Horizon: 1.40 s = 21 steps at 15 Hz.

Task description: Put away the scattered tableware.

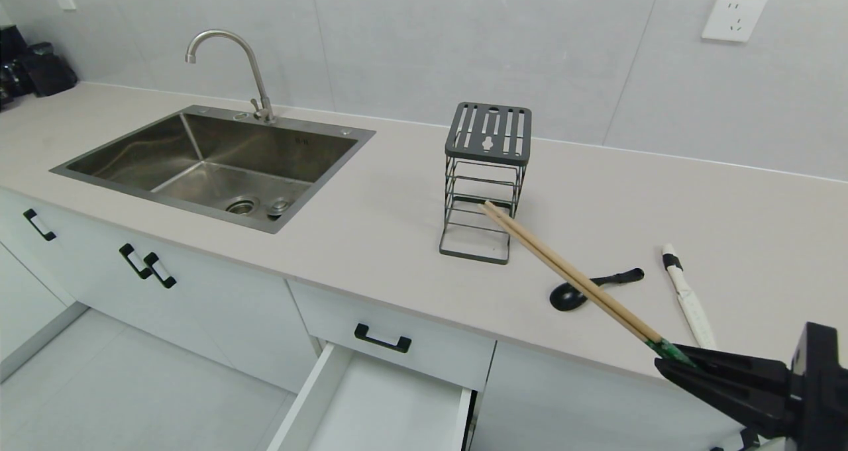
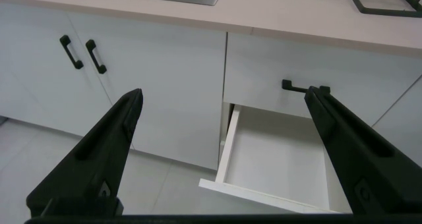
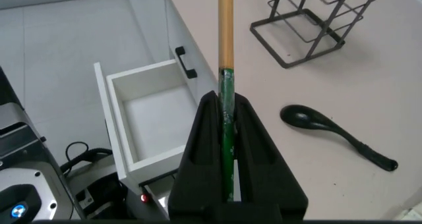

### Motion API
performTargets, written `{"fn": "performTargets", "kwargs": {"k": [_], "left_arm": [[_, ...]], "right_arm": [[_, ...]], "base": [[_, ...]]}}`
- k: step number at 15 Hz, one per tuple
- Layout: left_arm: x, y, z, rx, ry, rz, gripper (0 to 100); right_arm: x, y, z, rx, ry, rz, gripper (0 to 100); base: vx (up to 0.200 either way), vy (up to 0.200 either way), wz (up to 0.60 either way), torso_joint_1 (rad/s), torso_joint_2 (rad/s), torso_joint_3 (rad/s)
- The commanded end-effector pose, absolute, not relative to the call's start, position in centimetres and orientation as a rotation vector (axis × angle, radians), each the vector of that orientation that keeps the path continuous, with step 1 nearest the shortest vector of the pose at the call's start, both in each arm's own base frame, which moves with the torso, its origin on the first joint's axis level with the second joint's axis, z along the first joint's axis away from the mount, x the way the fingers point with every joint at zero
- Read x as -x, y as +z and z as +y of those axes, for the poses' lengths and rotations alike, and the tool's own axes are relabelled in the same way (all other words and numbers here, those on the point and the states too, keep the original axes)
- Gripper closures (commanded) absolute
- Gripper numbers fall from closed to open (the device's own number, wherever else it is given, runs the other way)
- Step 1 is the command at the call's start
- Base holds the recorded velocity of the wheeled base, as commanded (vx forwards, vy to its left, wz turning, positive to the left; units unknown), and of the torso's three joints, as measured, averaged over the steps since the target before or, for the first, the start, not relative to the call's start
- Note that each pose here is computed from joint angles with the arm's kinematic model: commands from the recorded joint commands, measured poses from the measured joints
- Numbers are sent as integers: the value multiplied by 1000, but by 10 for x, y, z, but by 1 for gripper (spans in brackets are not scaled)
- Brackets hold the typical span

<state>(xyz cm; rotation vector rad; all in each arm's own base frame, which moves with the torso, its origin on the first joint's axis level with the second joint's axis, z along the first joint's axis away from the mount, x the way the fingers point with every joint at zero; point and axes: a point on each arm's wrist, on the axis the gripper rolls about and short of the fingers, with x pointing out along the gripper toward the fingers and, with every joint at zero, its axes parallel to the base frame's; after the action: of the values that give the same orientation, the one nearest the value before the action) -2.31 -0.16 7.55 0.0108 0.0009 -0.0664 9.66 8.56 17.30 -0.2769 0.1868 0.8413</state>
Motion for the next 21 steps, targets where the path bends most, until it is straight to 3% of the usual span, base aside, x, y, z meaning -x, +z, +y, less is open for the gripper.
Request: {"fn": "performTargets", "kwargs": {"k": [1,11,17,21], "left_arm": [[23,75,-2,-11,-66,3,0],[23,75,-2,-11,-68,3,0],[23,75,-2,-11,-66,3,0],[23,75,-2,-11,-66,3,0]], "right_arm": [[-99,167,93,293,872,227,100],[-124,154,117,365,907,324,100],[-133,142,155,401,1062,385,100],[-134,153,183,401,1104,344,100]], "base": [[0,0,0,0,0,0],[0,0,0,0,0,0],[0,0,0,0,0,0],[0,0,0,0,0,0]]}}
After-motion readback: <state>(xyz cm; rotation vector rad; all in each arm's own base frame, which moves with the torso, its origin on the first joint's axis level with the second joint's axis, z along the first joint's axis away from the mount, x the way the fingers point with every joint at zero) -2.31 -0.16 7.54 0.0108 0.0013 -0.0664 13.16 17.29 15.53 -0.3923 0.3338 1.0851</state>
